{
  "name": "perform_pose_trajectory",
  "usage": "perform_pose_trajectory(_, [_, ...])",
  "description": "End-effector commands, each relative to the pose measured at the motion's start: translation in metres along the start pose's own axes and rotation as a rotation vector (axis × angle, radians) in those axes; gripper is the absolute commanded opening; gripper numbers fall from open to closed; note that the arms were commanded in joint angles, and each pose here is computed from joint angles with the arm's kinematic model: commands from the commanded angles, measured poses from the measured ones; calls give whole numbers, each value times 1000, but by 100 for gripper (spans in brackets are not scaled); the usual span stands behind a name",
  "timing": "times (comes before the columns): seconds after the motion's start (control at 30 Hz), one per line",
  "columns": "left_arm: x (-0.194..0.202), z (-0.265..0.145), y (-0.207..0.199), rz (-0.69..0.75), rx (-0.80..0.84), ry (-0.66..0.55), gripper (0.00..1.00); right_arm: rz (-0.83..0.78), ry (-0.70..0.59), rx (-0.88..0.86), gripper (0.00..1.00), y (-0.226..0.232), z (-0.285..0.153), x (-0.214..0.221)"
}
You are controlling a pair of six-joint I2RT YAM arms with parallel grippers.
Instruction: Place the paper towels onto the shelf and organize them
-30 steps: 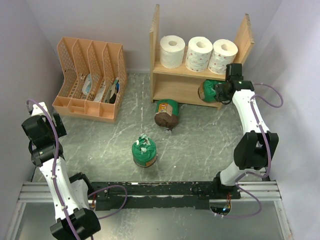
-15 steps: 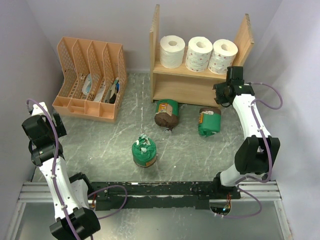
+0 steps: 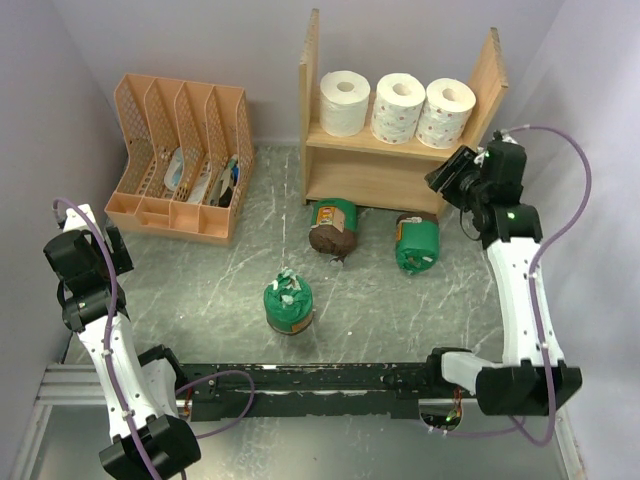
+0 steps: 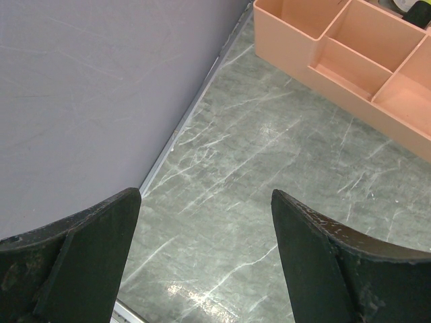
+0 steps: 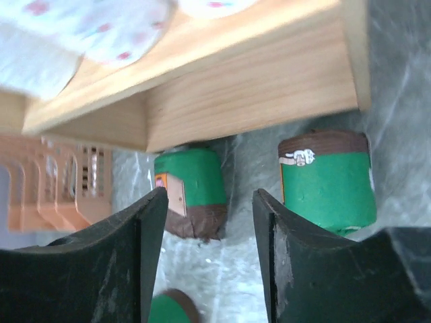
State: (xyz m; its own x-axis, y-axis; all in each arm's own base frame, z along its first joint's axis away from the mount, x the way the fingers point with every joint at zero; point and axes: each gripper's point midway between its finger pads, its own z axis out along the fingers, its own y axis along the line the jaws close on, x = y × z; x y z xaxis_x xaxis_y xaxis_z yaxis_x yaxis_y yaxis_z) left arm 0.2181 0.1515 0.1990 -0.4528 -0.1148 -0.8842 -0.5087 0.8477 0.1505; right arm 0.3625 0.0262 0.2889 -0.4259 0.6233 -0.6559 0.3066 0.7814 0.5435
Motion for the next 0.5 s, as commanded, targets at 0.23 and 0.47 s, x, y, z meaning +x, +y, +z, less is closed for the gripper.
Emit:
perform_pose_trajectory(0.23, [-5,-3,2,-3,4,-16,91,-747,-2,-179,69,1,-41,10])
perform_pose_trajectory(0.47, [-5,-4,4,-6,1,-18,91,-889,-12,-124,72,-17,-41,9])
